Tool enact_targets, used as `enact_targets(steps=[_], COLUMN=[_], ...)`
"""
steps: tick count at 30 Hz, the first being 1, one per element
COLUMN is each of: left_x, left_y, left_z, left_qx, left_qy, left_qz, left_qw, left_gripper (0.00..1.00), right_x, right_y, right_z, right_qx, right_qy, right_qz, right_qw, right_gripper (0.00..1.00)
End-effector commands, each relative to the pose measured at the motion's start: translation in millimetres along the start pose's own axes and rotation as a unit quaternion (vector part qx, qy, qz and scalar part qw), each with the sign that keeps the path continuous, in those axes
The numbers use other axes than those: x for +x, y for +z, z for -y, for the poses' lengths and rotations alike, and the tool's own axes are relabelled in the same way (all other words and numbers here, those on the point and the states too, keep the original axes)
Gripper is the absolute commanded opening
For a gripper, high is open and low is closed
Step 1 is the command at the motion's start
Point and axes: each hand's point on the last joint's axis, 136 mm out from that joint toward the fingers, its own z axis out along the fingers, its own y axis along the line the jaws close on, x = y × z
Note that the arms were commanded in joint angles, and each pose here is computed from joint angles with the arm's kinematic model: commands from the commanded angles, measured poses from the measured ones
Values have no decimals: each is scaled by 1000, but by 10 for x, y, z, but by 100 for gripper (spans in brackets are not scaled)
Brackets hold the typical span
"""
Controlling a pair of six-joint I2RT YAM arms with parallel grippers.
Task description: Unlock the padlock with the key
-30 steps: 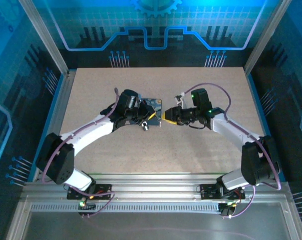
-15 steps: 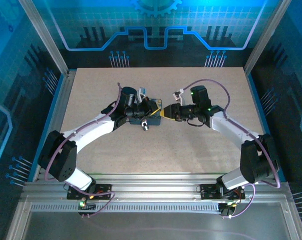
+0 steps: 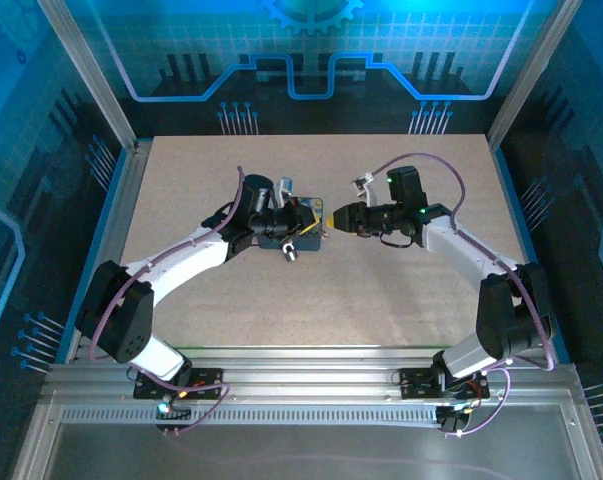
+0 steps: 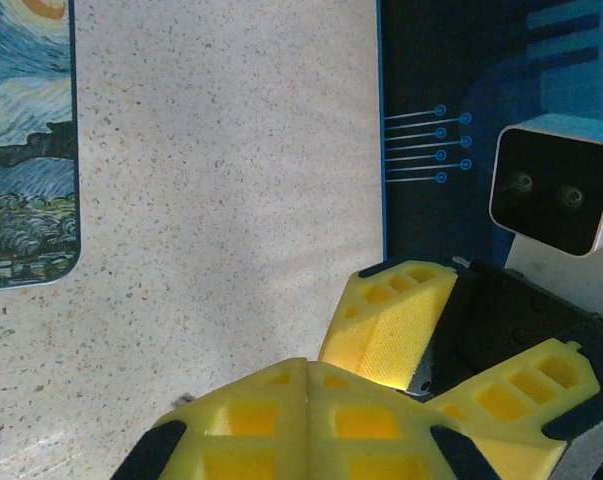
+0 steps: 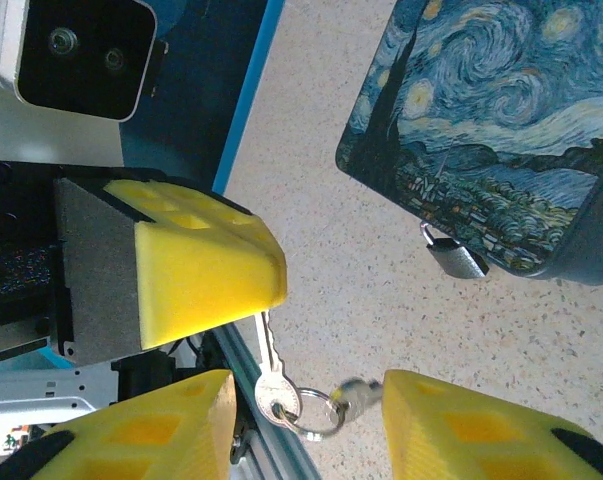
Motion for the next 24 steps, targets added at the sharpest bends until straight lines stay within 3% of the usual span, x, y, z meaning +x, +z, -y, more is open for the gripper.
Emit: enact_targets(steps=[1, 12, 24], left_x=[-27, -87, -75], left_y=[-58, -101, -126], left_z=[185, 184, 206], left_qx=[24, 42, 54], left_qy=[29, 4, 0], left_qz=[-9, 1, 1], left_qw=[999, 999, 999], left_gripper=[0, 0, 0], right_x=[7, 130, 118], right_y=[26, 194, 220], right_z=[-109, -244, -228], right_qx=[-32, -84, -85], right_qy=[-24, -30, -24], right_qz=[-11, -50, -41], right_qw=[999, 995, 995], right_gripper=[42, 37, 14])
